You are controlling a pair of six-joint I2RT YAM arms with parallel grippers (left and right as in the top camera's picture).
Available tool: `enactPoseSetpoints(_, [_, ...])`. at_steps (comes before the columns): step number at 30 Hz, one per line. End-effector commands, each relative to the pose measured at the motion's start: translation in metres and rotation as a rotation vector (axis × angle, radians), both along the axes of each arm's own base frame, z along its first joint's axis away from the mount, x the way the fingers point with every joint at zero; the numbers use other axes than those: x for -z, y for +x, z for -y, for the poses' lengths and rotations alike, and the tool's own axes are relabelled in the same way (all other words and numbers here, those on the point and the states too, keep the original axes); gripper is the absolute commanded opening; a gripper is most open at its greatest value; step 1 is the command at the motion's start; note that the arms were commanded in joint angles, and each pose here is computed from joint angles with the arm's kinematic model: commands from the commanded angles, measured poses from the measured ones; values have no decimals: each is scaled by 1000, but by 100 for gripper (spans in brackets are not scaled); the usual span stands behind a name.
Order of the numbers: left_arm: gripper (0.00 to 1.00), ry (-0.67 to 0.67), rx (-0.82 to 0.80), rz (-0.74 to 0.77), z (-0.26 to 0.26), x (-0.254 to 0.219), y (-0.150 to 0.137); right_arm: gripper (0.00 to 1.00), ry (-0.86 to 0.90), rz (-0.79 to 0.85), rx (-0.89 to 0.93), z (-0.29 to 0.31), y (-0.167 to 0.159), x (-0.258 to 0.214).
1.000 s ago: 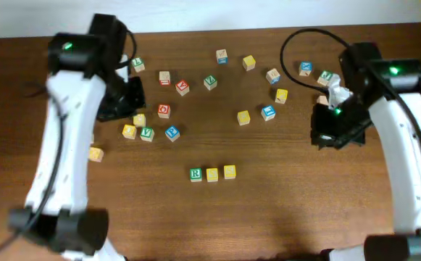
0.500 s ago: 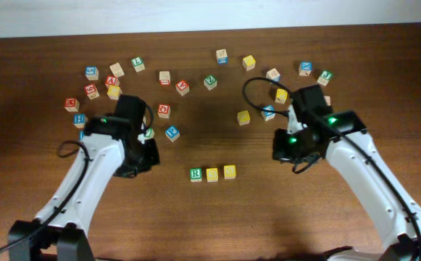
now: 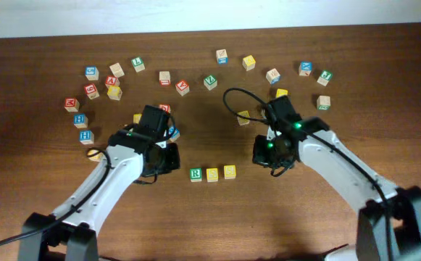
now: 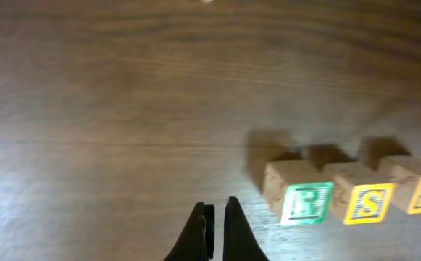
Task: Spell out RSS
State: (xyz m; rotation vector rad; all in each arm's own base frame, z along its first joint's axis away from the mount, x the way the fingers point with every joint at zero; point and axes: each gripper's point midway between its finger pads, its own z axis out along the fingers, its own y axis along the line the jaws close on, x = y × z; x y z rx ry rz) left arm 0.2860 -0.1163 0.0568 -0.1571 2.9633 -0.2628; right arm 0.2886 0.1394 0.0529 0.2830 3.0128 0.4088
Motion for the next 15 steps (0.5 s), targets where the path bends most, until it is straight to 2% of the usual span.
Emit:
enactPoseSetpoints(1, [0, -15, -15, -14, 12, 4, -4, 4, 56, -45, -67, -17, -5, 16])
enactPoseSetpoints(4, [0, 44, -30, -45, 4, 20, -4, 4, 43, -90, -111, -31, -12, 38])
enactPoseSetpoints(9, [0, -14, -8, -132, 18, 37, -14, 4, 44, -103, -104, -44, -16, 45])
enactPoseSetpoints(15, [0, -21, 1, -126, 23, 37, -14, 4, 19, -82, -167, -61, -25, 46])
